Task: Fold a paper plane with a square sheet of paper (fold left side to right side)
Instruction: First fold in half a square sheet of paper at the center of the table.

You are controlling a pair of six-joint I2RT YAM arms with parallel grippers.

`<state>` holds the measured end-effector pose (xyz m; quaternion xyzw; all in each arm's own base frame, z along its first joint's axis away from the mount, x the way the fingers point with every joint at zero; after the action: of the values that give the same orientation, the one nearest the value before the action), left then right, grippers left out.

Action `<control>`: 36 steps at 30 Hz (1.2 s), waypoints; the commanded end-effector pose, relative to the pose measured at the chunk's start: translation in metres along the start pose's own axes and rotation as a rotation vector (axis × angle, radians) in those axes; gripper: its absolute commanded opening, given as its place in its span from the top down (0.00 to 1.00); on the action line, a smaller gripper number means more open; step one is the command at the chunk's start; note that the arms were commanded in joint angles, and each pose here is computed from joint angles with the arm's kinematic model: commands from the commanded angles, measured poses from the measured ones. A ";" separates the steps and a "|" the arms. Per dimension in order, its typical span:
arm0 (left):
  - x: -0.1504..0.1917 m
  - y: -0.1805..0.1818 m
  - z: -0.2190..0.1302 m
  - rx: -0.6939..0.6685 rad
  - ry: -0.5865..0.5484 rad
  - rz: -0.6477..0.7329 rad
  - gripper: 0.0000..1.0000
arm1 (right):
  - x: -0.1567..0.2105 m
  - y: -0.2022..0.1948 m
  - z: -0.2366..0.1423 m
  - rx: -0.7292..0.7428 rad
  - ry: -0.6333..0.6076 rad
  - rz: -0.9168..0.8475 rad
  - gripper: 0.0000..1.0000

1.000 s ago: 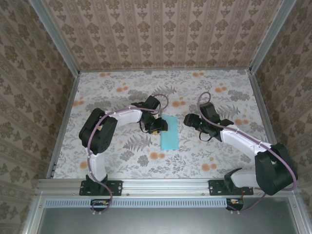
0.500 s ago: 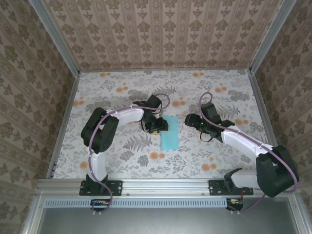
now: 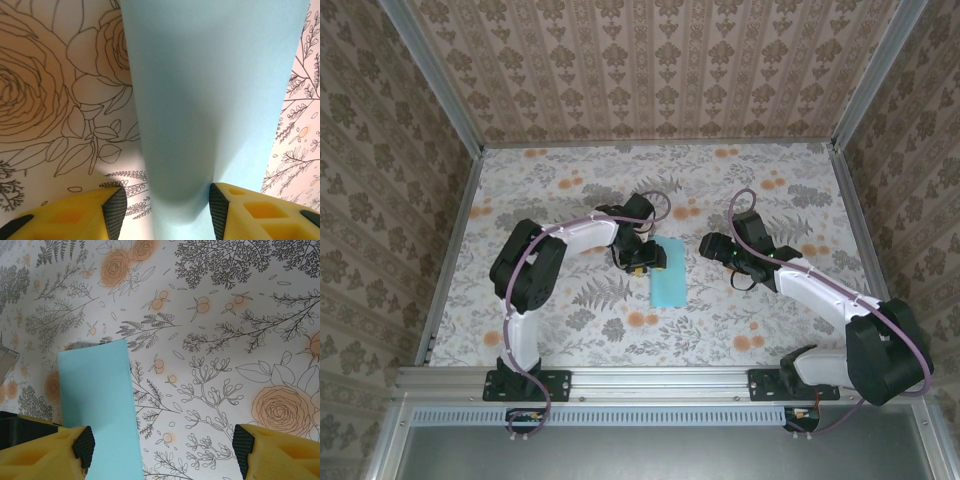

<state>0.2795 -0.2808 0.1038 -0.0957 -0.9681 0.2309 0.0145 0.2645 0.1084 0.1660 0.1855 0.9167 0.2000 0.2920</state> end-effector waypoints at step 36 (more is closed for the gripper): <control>0.018 0.007 0.046 -0.065 0.102 0.045 0.46 | 0.002 -0.004 0.000 0.012 0.006 0.004 0.23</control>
<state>0.2780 -0.2852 0.1047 -0.1119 -0.9699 0.2158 0.0112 0.2644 0.1084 0.1659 0.1854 0.9168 0.2000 0.2917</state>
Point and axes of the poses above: each hand's point on the last joint's axis, 136 mm out from that joint toward the fingers, its own z axis out along the fingers, its own y axis along the line the jaws close on, x = y × z, the point moved 9 cm from there along -z, back along the fingers, and after that the axes turned 3 degrees about z, right-handed, at the moved point
